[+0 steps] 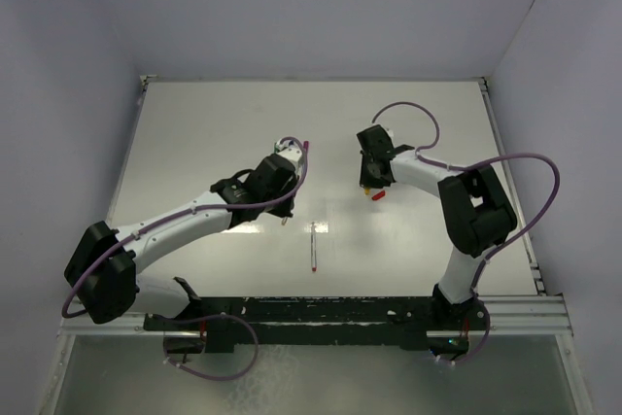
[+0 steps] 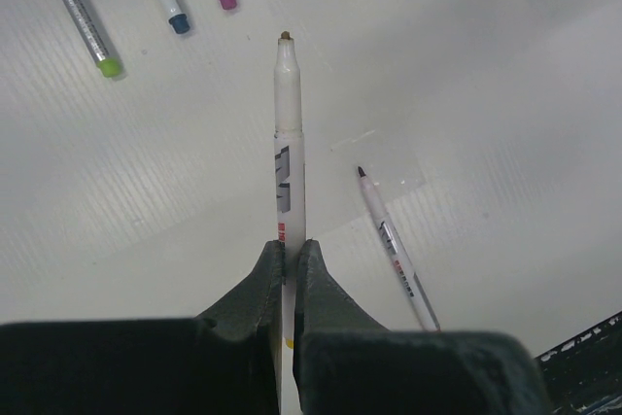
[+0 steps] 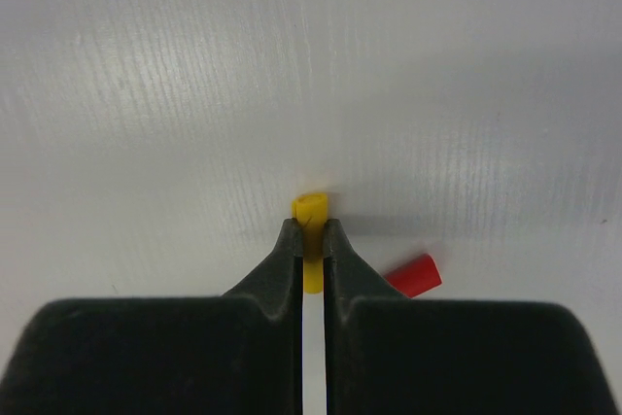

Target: Insert the pens into the pen caps

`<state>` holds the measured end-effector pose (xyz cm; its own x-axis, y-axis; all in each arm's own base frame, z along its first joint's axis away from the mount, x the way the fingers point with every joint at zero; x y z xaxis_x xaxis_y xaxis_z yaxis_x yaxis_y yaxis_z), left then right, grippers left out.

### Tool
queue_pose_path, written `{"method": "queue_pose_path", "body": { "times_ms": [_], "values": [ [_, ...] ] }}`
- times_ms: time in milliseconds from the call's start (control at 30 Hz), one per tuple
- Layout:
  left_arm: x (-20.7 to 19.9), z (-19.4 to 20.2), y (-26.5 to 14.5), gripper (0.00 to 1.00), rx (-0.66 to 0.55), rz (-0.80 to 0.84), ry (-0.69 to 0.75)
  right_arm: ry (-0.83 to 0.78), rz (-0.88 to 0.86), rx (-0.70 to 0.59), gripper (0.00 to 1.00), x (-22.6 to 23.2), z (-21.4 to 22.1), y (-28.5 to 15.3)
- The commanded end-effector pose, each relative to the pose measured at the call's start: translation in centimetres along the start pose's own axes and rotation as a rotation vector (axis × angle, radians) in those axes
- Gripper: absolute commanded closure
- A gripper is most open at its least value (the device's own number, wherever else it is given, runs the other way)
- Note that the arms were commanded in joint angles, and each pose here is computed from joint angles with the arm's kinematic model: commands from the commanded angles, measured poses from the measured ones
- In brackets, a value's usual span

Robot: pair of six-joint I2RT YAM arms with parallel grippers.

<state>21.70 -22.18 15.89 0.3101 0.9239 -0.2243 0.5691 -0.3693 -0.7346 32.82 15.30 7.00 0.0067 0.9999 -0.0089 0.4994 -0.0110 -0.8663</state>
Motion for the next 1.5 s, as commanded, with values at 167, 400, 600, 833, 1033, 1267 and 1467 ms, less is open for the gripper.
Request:
{"method": "queue_pose_path", "body": {
  "times_ms": [167, 400, 600, 833, 1033, 1267, 1467],
  "values": [
    [-1.1, -2.4, 0.1, 1.0, -0.1, 0.067, 0.027, -0.001, -0.234, -0.18, 1.0, 2.6, -4.3, -3.9],
    [-3.8, -5.5, 0.3, 1.0, -0.189, 0.198, 0.009, 0.022, -0.426, -0.511, 1.0, 3.8, -9.6, -11.3],
    [-6.2, -8.1, 0.0, 1.0, -0.253, 0.341, -0.015, 0.06, -0.547, -0.736, 1.0, 3.6, -12.0, -17.6],
    [-8.2, -10.6, -1.1, 1.0, -0.338, 0.512, -0.071, 0.093, -0.66, -0.863, 1.0, 3.4, -11.7, -21.2],
    [-9.4, -12.0, -2.3, 1.0, -0.405, 0.632, -0.109, 0.104, -0.703, -0.911, 1.0, 3.2, -11.2, -22.0],
    [-10.1, -12.3, -2.4, 1.0, -0.412, 0.689, -0.109, 0.114, -0.732, -0.955, 1.0, 3.1, -11.1, -22.8],
    [-10.0, -12.1, -2.2, 1.0, -0.401, 0.688, -0.107, 0.114, -0.735, -0.973, 1.0, 3.1, -11.4, -23.3]
  ]
}}
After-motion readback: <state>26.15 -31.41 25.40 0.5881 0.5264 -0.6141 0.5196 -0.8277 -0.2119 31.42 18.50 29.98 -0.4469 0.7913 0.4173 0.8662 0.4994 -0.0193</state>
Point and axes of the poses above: each gripper's point midway between its finger pads, its own y axis out along the fingers, its own x axis along the line the jaws close on, z = x × y, the point moved 6 cm from there along -y, back along the fingers, and after that the axes turned 6 degrees about -y, right-handed, at the moved point
